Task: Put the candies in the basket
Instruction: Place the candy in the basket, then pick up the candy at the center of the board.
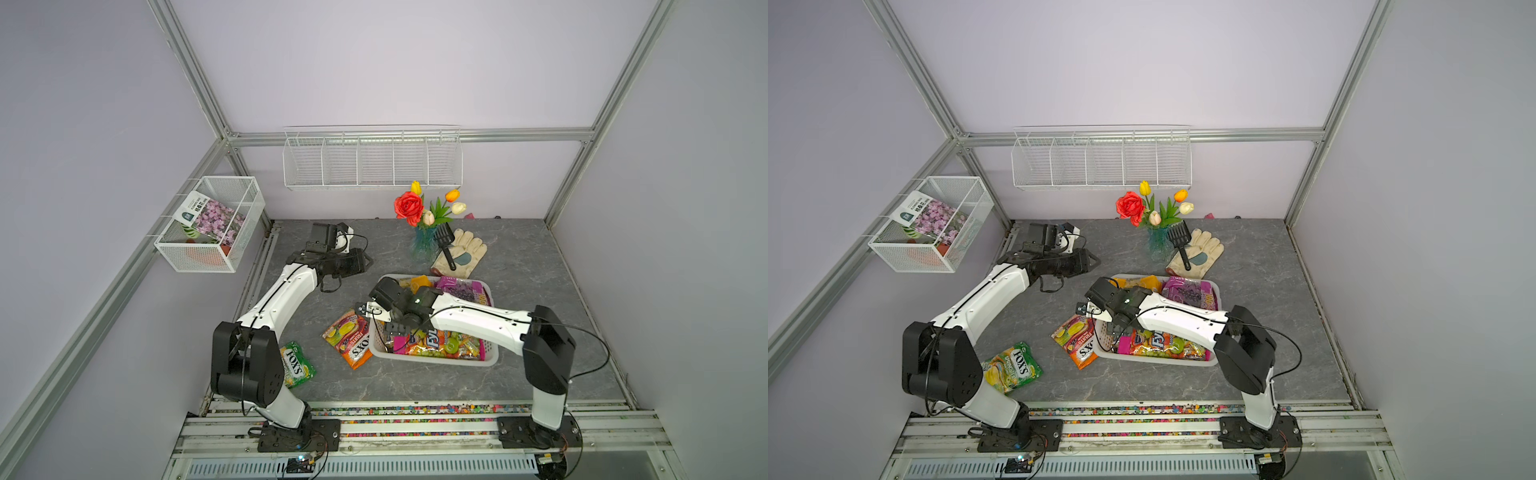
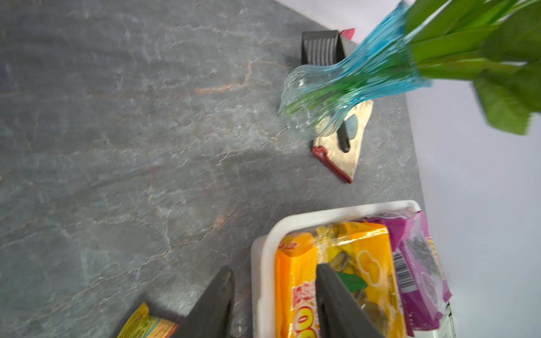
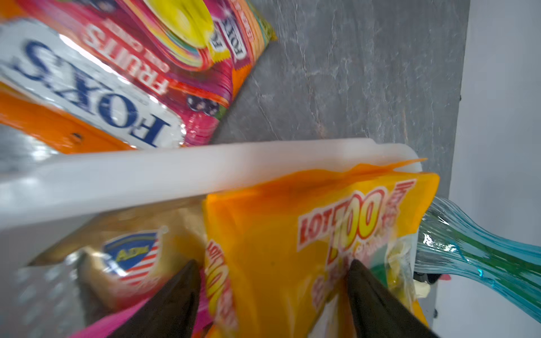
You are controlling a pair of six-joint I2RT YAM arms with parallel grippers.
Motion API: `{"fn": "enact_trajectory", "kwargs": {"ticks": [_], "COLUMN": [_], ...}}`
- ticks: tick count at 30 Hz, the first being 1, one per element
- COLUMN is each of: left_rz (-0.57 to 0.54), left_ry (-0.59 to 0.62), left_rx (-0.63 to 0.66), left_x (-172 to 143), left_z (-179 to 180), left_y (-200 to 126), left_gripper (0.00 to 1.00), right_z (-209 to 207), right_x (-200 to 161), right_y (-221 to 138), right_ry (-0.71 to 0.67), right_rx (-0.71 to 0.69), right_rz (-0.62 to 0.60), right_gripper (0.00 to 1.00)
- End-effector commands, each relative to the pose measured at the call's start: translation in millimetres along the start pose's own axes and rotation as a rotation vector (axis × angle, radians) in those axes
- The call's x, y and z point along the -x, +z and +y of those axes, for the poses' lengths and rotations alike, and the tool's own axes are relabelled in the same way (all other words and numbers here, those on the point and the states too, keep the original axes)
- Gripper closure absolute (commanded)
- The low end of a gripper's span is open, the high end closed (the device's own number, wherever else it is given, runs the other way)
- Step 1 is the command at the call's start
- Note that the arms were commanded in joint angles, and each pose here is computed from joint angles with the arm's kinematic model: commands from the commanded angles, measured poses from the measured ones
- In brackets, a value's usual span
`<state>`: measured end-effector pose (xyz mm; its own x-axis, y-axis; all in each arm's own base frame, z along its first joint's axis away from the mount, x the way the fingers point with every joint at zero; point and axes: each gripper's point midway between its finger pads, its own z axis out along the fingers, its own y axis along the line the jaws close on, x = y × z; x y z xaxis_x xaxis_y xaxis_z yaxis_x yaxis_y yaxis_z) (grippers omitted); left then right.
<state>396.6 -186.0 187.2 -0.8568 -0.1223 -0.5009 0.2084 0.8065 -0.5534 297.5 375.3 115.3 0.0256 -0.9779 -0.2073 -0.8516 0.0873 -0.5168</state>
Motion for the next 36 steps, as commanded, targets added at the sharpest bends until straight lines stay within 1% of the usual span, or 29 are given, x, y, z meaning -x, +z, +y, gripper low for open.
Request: {"fn": "enact_trajectory", "kwargs": {"ticks": [1, 5, 8, 11, 14, 16, 18, 21, 22, 24, 26, 28, 32, 36], "left_rz": [-0.028, -0.03, -0.034, -0.028, -0.017, 0.005, 0.034, 0.068, 0.083, 0.117, 0.148, 0.177, 0.232, 0.272], "left_ry": [0.018, 0.03, 0.04, 0.04, 0.037, 0.03, 0.023, 0.022, 0.02, 0.006, -0.001, 0.005, 0.04, 0.009], "left_rx": [0.009, -0.001, 0.001, -0.007, -0.025, -0.04, -0.061, -0.092, -0.097, -0.068, -0.053, -0.062, -0.114, -0.154], "left_x": [3.0, -0.3, -2.0, -4.0, -6.7, -11.0, -17.5, -27.1, -31.1, -38.8, -46.6, -54.9, -65.9, -71.9], "left_z": [1.5, -0.5, 0.1, -0.9, -3.5, -5.1, -7.4, -10.1, -10.0, -5.6, -4.7, -10.4, -33.7, -40.2], "left_y": [-6.6, -9.4, -11.1, -11.0, -10.9, -9.6, -8.6, -5.2, -2.8, 4.5, 11.7, 20.5, 37.5, 48.8], "left_gripper": [0.51, 0.51, 0.51, 0.51, 0.51, 0.5, 0.5, 0.49, 0.49, 0.48, 0.48, 0.48, 0.48, 0.51], "right_z": [-51.8, -78.5, -84.0, -73.5, -55.1, -43.1, -32.2, -22.0, -23.0, -25.6, -29.5, -31.5, -41.3, -46.6], "right_x": [-8.9, -15.2, -19.3, -17.6, -19.1, -18.6, -14.4, -3.9, -2.1, -0.7, -3.9, -8.5, -22.6, -31.7], "right_y": [-6.5, -14.6, -16.6, -15.2, -14.7, -19.2, -29.7, -53.9, -61.4, -76.9, -86.8, -91.5, -94.6, -98.7], "right_ry": [0.022, 0.104, 0.159, 0.134, 0.078, 0.035, 0.036, 0.101, 0.126, 0.17, 0.202, 0.224, 0.309, 0.374], "right_rx": [-0.193, -0.261, -0.261, -0.217, -0.139, -0.104, -0.06, 0.021, 0.025, 0.02, 0.008, -0.003, -0.034, -0.039], "right_rz": [0.096, 0.091, 0.082, 0.069, 0.086, 0.089, 0.057, -0.047, -0.077, -0.135, -0.166, -0.181, -0.194, -0.213], "right_gripper": [0.21, 0.21, 0.21, 0.2, 0.2, 0.2, 0.2, 0.2, 0.2, 0.19, 0.19, 0.19, 0.19, 0.2]}}
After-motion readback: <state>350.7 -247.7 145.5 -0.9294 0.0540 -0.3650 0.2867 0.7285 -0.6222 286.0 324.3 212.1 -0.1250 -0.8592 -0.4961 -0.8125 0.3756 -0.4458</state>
